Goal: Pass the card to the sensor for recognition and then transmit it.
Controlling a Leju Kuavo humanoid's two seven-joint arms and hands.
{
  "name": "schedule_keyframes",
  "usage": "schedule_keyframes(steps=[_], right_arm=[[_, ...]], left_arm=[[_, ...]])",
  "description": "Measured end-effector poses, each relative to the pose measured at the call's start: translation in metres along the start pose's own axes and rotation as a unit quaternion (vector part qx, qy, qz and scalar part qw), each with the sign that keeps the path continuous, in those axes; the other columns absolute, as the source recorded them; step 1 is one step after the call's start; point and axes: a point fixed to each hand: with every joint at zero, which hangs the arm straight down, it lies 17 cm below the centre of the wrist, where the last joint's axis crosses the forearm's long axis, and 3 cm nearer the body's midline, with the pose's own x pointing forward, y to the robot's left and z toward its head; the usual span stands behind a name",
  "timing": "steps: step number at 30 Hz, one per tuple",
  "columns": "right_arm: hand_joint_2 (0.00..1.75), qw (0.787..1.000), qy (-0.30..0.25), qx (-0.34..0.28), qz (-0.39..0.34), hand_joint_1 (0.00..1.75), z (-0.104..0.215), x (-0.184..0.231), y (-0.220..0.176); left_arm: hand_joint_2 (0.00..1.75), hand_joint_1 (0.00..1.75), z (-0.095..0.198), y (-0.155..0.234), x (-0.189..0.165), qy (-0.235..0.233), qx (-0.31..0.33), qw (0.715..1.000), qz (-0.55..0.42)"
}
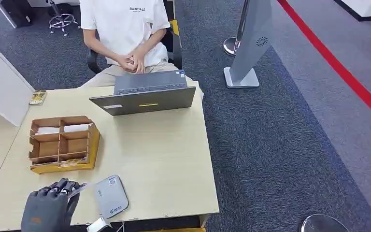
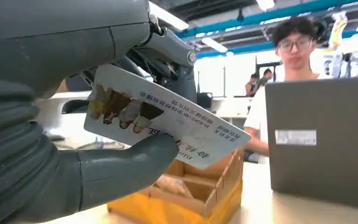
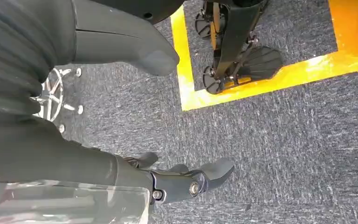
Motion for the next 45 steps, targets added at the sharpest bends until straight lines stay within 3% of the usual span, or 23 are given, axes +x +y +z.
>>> schedule_keyframes(steps=[17,32,39,45], right_arm=[[1.75,1.0,-0.001,0.004,0.017,0.0,0.0,0.0,0.002],[1.75,0.999,-0.004,0.013,0.03,0.0,0.001,0.002,0.007],[1.75,0.999,-0.005,0.014,0.034,0.0,0.001,0.003,0.007],[1.75,0.999,-0.005,0.016,0.046,0.0,0.001,0.002,0.008]], left_arm=[[1.75,1.75,0.008,-0.068,-0.016,0.048,-0.076,0.996,0.025],[1.75,1.75,0.021,-0.125,-0.009,0.075,-0.141,0.986,0.05],[1.75,1.75,0.02,-0.129,-0.012,0.08,-0.144,0.985,0.049],[1.75,1.75,0.002,-0.099,-0.029,0.061,-0.104,0.993,-0.009]])
